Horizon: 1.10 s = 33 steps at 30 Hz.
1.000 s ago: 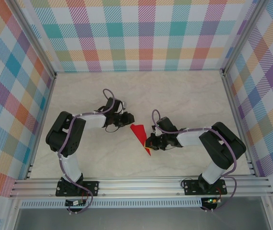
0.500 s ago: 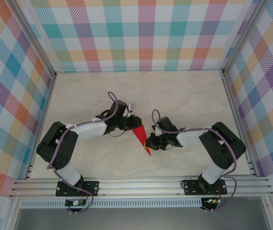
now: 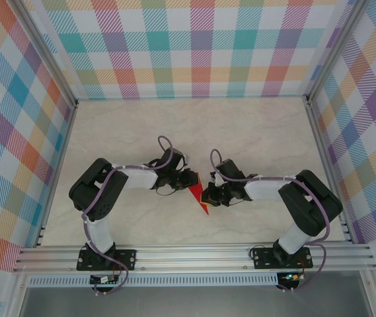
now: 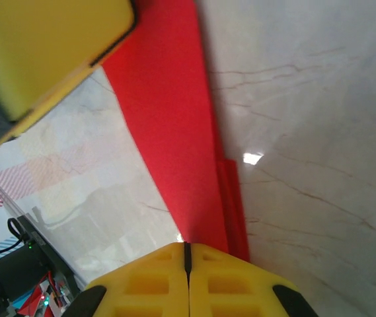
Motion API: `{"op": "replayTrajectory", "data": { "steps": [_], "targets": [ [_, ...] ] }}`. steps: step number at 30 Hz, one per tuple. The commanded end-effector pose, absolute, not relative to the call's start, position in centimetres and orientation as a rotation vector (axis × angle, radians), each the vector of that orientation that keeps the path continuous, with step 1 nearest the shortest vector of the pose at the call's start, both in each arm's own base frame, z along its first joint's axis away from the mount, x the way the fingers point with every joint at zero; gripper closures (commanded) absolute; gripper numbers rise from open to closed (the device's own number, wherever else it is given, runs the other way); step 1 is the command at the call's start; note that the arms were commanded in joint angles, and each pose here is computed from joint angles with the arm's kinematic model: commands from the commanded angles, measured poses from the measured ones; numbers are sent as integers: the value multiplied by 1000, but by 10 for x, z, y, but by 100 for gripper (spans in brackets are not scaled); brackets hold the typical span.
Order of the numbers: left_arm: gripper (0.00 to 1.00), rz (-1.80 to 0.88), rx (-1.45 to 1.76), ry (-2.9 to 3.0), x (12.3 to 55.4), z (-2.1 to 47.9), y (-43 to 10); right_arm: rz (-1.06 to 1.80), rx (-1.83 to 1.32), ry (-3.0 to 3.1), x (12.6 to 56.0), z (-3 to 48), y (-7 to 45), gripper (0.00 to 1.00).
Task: Fold a paper plane with a square sheet of paper (pick it up from the middle)
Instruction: Fold the wing for the fifth time at the center of the table.
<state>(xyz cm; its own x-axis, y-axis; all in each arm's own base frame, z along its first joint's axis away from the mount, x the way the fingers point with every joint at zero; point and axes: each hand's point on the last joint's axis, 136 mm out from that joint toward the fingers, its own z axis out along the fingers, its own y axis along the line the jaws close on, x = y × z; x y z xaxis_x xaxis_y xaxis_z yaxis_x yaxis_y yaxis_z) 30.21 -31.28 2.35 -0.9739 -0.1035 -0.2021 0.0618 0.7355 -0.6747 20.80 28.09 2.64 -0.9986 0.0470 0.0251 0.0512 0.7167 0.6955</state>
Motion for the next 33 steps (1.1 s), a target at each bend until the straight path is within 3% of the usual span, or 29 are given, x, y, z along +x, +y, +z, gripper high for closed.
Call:
{"op": "replayTrajectory", "data": {
  "steps": [1, 14, 33],
  "targets": [
    [79, -919, -83, 2811, 288, -15, -292, -1243, -27, -2887, 215, 48, 292, 93],
    [79, -883, -81, 2819, 287, -16, -287, -1110, -67, -2819, 198, 1, 284, 92],
    [80, -861, -80, 2829, 286, -18, -285, -1123, 45, -2752, 137, 3, 249, 90]
  ]
}}
